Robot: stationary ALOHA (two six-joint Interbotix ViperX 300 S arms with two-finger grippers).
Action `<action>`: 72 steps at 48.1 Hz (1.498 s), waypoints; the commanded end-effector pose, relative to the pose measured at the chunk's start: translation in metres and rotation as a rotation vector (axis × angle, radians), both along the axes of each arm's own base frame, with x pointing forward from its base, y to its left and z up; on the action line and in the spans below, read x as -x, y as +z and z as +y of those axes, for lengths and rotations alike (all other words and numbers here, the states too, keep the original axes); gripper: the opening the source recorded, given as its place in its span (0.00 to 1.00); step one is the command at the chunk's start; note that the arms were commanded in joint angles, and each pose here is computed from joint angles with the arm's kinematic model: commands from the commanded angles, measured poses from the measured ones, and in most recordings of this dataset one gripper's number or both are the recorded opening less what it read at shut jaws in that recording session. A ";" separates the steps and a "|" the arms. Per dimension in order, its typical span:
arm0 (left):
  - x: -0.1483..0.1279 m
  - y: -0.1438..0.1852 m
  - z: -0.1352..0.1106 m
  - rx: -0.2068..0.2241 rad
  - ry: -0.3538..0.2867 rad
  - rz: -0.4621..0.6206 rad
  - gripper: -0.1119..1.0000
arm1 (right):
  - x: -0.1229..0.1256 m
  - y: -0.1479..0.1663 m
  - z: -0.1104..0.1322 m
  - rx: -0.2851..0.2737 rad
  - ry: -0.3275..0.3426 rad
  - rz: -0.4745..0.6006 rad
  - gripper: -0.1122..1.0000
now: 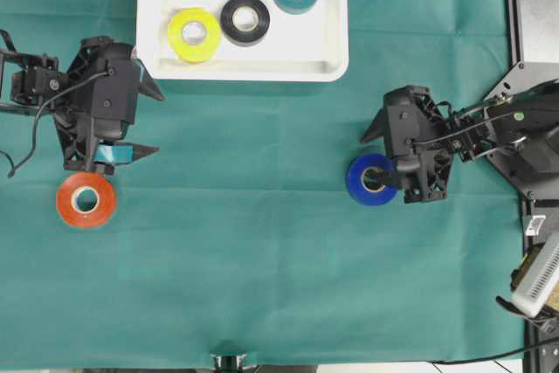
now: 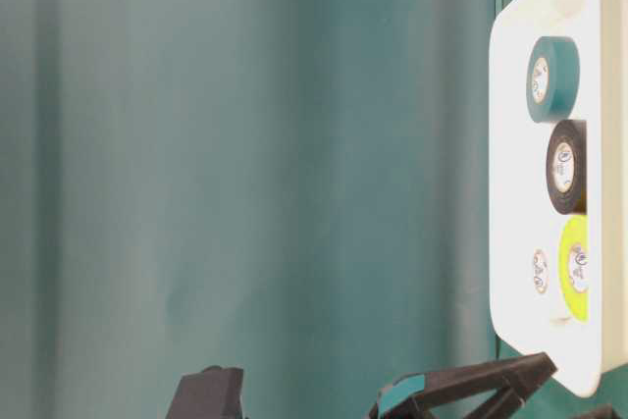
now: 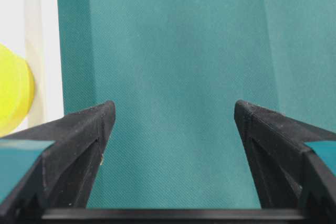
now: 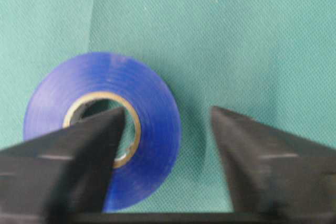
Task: Put the tape alternately from left to right into the white case.
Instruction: 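Close the right gripper on the blue roll's rim and lift, then carry the blue roll into the tray's top center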
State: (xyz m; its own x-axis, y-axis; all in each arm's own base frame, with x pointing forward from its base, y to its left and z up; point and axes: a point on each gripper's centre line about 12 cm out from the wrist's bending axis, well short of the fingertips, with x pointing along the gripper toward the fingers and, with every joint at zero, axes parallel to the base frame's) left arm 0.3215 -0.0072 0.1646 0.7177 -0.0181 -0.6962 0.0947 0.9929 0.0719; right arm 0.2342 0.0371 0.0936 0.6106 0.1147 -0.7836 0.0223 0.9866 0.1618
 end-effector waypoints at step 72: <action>0.000 0.006 -0.004 0.003 -0.010 -0.023 1.00 | -0.040 0.068 -0.027 0.024 -0.117 -0.180 0.11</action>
